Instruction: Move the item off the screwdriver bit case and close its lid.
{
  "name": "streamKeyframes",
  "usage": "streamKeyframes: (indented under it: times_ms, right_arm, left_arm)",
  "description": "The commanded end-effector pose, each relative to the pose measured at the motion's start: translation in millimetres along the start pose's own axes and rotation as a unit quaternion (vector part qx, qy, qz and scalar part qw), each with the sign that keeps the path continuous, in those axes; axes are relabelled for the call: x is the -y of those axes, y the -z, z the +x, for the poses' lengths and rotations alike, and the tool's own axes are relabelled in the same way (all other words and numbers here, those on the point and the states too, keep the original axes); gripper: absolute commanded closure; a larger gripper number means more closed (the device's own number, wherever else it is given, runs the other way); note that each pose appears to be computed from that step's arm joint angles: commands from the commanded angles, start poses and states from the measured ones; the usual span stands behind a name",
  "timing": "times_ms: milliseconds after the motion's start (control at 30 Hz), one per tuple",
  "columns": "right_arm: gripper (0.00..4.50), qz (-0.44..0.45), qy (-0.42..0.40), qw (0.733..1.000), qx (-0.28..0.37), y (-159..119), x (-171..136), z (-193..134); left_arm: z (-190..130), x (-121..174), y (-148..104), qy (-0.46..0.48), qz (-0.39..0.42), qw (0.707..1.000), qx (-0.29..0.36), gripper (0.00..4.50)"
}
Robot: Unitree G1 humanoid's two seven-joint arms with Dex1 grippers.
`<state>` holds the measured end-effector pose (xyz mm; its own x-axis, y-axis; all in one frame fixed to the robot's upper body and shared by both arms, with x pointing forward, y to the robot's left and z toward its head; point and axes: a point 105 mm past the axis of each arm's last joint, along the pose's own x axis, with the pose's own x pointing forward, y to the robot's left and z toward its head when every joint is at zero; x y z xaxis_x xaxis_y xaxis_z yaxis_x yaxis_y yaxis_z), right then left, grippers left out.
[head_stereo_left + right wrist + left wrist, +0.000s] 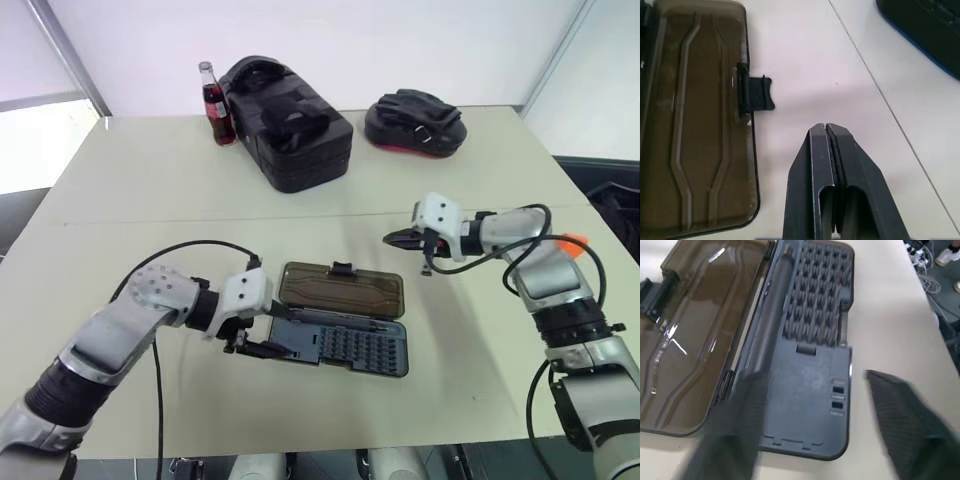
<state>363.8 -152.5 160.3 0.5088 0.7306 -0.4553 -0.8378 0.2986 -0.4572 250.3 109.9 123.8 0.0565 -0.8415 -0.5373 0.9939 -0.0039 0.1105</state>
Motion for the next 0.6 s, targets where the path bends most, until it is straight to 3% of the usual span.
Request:
streamKeyframes:
  times_ms: [33,100,133,400,600]
  right_arm:
    - [4.5,-0.018,0.006,1.0,0.014,-11,5,-3]
    - [4.5,-0.016,-0.01,1.0,0.005,-8,0,-4]
    - [4.5,-0.017,-0.018,1.0,-0.001,-6,-3,-4]
    - [4.5,-0.034,-0.078,0.996,-0.037,2,-15,-1]
    - [4.5,-0.03,-0.084,0.995,-0.033,-1,-13,5]
  left_arm:
    - [0,-3,-11,0.002,0.027,1.0,0.004,3.41]
    - [3,0,-10,0.018,0.034,0.999,-0.008,4.34]
    - [5,2,-10,0.026,0.037,0.999,-0.013,4.43]
    - [14,6,14,0.062,0.067,0.992,-0.084,4.43]
    - [23,6,31,0.063,0.073,0.99,-0.1,4.43]
